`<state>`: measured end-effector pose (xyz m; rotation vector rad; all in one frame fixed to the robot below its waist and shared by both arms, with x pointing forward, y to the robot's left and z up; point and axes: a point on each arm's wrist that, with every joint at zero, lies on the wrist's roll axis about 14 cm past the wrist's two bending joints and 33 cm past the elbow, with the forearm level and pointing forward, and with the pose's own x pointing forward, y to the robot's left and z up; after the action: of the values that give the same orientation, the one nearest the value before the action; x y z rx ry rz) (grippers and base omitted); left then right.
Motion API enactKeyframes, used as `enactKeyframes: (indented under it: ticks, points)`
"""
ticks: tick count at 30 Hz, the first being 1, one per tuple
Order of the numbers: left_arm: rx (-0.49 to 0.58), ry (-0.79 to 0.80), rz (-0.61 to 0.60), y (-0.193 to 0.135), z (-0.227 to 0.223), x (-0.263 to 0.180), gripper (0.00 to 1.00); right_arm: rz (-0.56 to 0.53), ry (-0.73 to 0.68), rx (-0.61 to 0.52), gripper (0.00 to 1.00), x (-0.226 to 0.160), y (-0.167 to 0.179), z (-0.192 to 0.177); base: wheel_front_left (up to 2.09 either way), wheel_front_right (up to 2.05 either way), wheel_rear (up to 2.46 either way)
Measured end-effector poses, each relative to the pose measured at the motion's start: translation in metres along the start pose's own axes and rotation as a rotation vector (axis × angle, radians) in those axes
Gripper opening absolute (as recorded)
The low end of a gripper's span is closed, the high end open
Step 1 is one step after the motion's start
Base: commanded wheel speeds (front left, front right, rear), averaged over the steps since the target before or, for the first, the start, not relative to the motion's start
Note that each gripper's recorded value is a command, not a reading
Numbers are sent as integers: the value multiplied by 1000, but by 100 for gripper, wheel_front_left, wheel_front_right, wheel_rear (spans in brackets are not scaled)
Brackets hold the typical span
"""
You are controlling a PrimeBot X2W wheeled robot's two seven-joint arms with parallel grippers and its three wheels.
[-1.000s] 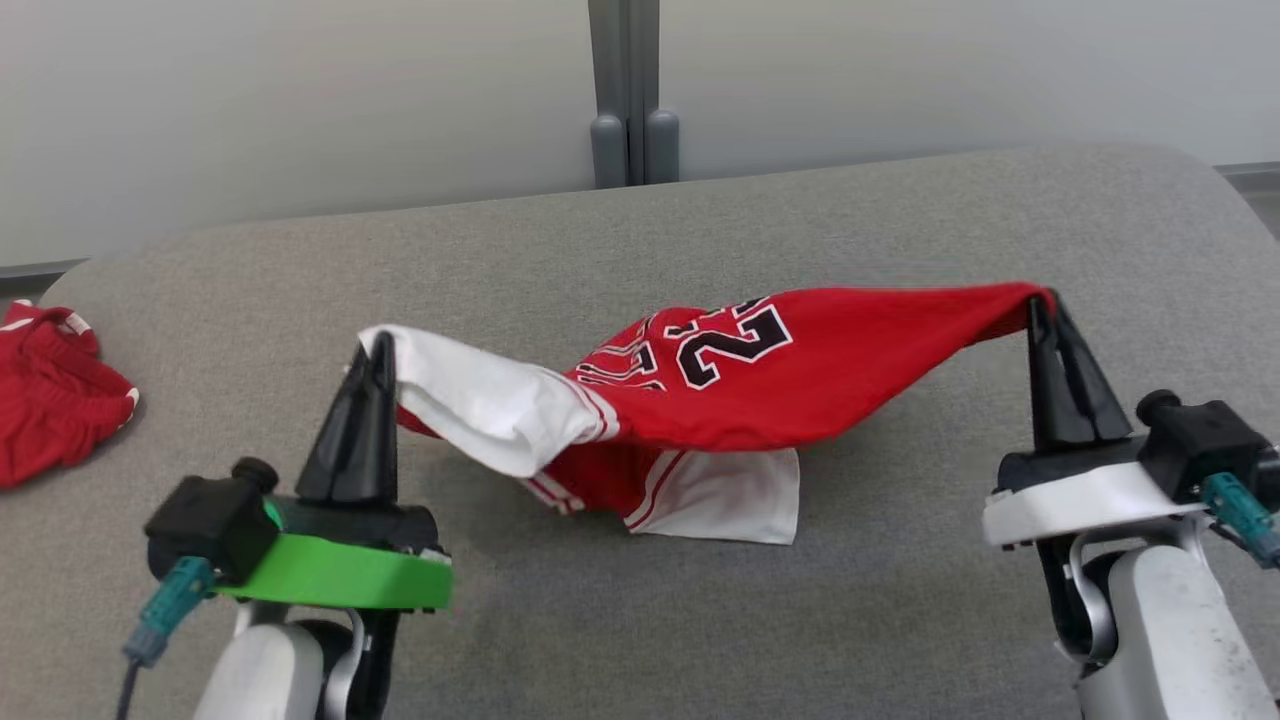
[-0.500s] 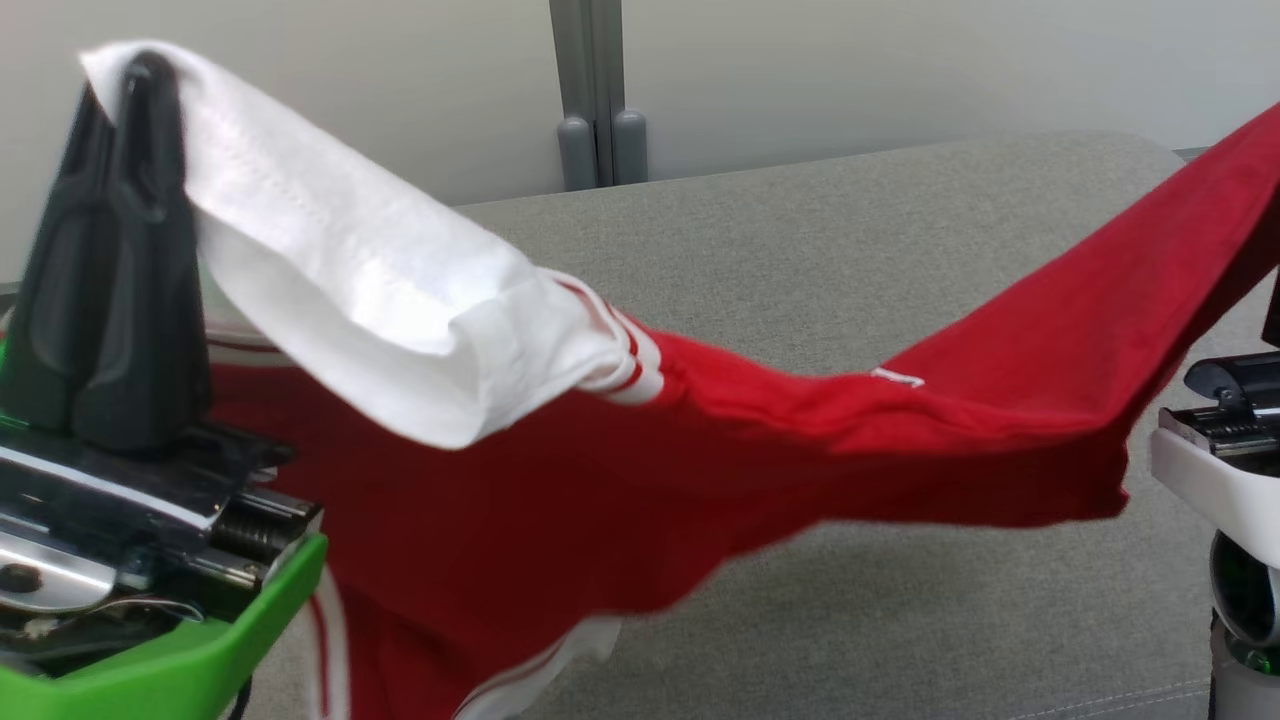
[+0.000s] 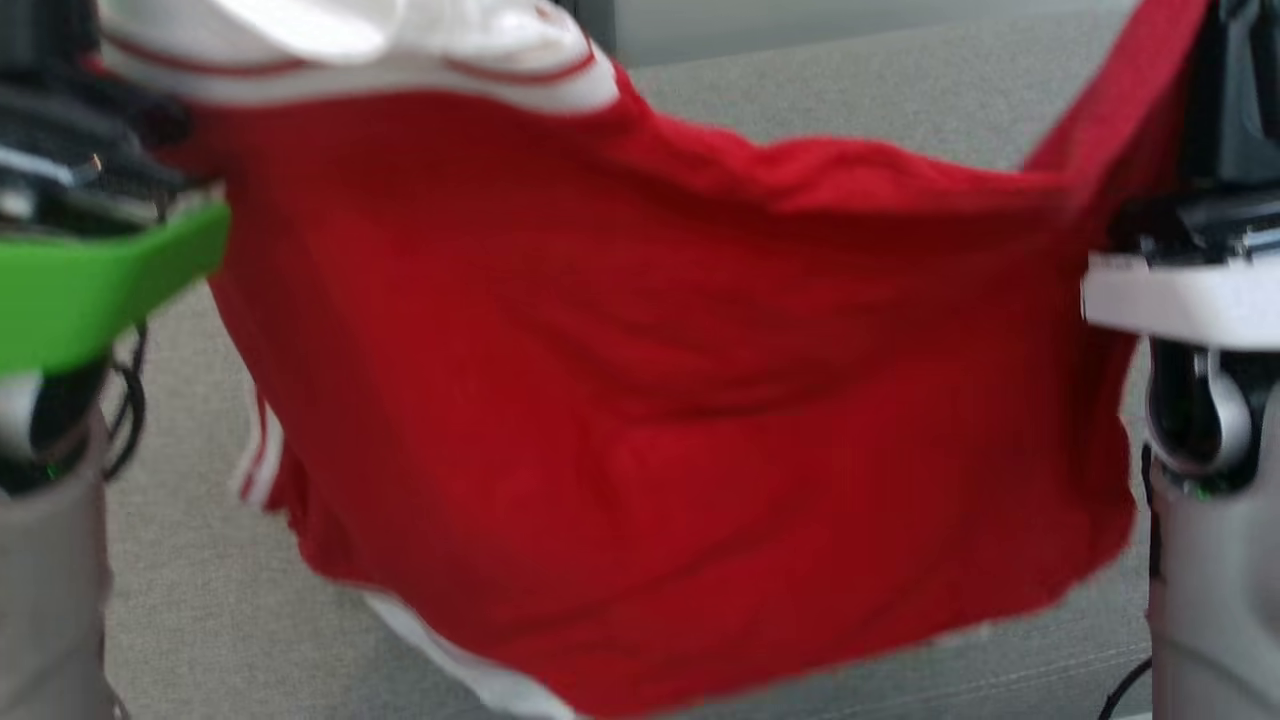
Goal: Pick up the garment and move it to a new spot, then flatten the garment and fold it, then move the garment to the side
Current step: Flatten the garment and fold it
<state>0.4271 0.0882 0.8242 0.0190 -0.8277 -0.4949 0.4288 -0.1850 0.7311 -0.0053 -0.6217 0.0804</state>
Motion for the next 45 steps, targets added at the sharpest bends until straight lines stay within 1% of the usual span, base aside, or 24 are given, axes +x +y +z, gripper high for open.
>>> enactKeyframes:
  ticks: [4, 6, 8, 10, 12, 14, 15, 17, 19, 21, 23, 25, 27, 29, 32, 35, 39, 42, 45]
  points:
    - [65, 26, 16, 28, -35, 45, 0, 47, 5, -25, 0, 58, 5, -26, 0, 0, 0]
    - [100, 27, 42, 48, -54, 68, 0, 65, 26, -34, 0, 92, 10, -44, 0, 0, 0]
    - [132, 45, 88, 69, -75, 85, 0, 50, 73, 10, 0, 119, 8, -68, 0, 0, 0]
    - [153, 45, 144, 88, -93, 101, 0, 38, 90, -26, 0, 148, 4, -83, 0, 0, 0]
    - [153, 32, 186, 99, -107, 110, 0, 17, 97, -47, 0, 167, -3, -94, 0, 0, 0]
    - [151, 39, 205, 104, -130, 113, 0, 9, 121, -85, 0, 180, -6, -115, 0, 0, 0]
    - [146, 51, 206, 104, -145, 113, 0, 6, 135, -95, 0, 185, -6, -128, 0, 0, 0]
    - [117, 93, 214, 104, -180, 107, 0, 26, 193, -115, 0, 190, 1, -164, 0, 0, 0]
    - [82, 139, 227, 104, -212, 95, 0, 45, 253, -120, 0, 184, 9, -202, 0, 0, 0]
    - [55, 212, 232, 105, -248, 75, 0, 46, 326, -86, 0, 167, 13, -247, 0, 0, 0]
    - [11, 311, 246, 104, -290, 42, 0, 61, 426, -75, 0, 140, 20, -298, 0, 0, 0]
    - [-28, 375, 254, 100, -317, 16, 0, 77, 513, -57, 0, 113, 29, -338, 0, 0, 0]
    - [-56, 405, 264, 98, -335, -6, 0, 95, 585, -39, 0, 88, 39, -371, 0, 0, 0]
    - [-92, 434, 280, 95, -350, -28, 0, 99, 631, -20, 0, 71, 44, -393, 0, 0, 0]
    - [-141, 470, 299, 87, -367, -57, 0, 93, 608, 28, 0, 66, 52, -402, 0, 0, 0]
    - [-167, 475, 311, 83, -369, -74, 0, 105, 584, 65, 0, 57, 61, -401, 0, 0, 0]
    - [-207, 438, 345, 80, -354, -87, 0, 92, 527, 98, 0, 52, 59, -382, 0, 0, 0]
    - [-236, 417, 364, 75, -340, -96, 0, 76, 514, 117, 0, 42, 54, -368, 0, 0, 0]
    - [-273, 426, 385, 67, -329, -115, 0, 69, 513, 113, 0, 27, 49, -354, 0, 0, 0]
